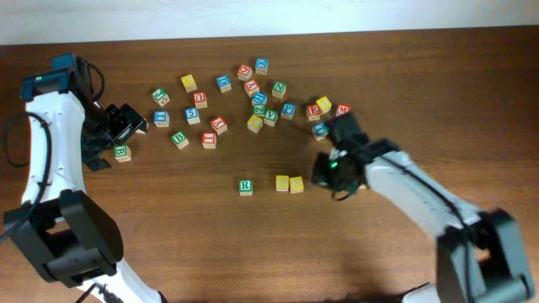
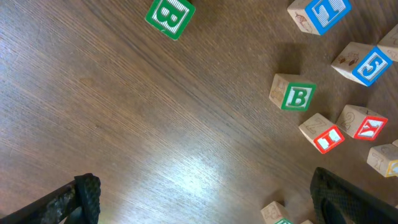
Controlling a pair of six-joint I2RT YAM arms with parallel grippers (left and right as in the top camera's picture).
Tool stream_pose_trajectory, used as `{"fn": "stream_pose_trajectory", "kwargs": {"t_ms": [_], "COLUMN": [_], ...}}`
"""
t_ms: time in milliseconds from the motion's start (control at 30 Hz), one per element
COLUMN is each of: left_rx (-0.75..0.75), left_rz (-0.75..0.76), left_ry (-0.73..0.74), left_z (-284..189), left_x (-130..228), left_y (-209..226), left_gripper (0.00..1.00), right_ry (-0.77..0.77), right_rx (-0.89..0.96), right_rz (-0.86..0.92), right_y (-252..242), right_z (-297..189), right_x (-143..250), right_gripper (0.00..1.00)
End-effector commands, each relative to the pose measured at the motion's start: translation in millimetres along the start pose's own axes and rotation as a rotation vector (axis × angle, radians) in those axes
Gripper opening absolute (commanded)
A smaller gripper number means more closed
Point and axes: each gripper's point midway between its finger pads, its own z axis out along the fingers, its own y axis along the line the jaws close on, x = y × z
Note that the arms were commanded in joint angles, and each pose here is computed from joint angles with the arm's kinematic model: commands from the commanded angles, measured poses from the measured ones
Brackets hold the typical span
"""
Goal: Spell out RSS
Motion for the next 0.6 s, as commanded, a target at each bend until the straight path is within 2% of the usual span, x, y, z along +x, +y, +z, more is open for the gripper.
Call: {"fn": "stream_pose_trajectory", "kwargs": {"t_ms": [0,133,233,267,300,333,367,400,433,500,533,567], "left_rx": [0.015,0.043,0.061,0.146,0.252,0.316,0.359,0.337,0.326,0.285,0.229,0.208], "left_rz": [-0.010,-0.005,-0.021,0.003,0.112,0.195,0.360,0.468,0.504,0.649,0.745,0.793], "left_ry": [-0.027,-0.076,-0.076,0.003,0.076,0.101,0.132,0.194,0.226,0.274,0.268,0.268], "left_z": [-10.2,-11.1,-11.3,-12.1,-16.1,-18.3,-17.7,-8.4,-1.8,26.4,49.7,61.1], "left_x": [-2.0,-13.9,-14.6,0.7,17.4,25.5,44.3,71.9,86.4,125.9,148.1,160.8], "left_y": [-0.6,-7.4,-10.8,-24.5,-41.2,-53.1,-66.4,-74.0,-78.8,-95.8,-104.0,-108.0], "left_gripper": [0.99,0.99,0.99,0.99,0.99,0.99,0.99,0.99,0.99,0.99,0.96,0.87], "right_ry": [-0.054,-0.015,-0.149,-0.208,-0.265,-0.305,-0.372,-0.410,-0.423,-0.414,-0.389,-0.354], "right_rx": [0.011,0.039,0.028,-0.001,-0.028,-0.035,0.001,0.042,0.060,0.088,0.100,0.114], "right_rz": [0.020,-0.071,-0.107,-0.123,-0.137,-0.144,-0.144,-0.136,-0.133,-0.126,-0.122,-0.118], "right_y": [-16.7,-33.4,-26.3,-20.0,-15.7,-15.9,-24.6,-33.1,-36.7,-41.8,-43.3,-45.0], "right_z": [-60.6,-105.9,-156.2,-176.9,-195.8,-207.4,-222.4,-229.8,-232.5,-229.8,-224.1,-216.3], "right_x": [-25.5,-10.3,-12.0,-11.3,-8.8,-5.6,-4.0,-3.9,-4.0,-4.3,-4.6,-4.7], "right_gripper": [0.04,0.04,0.04,0.06,0.14,0.48,0.61,0.60,0.59,0.47,0.47,0.47]}}
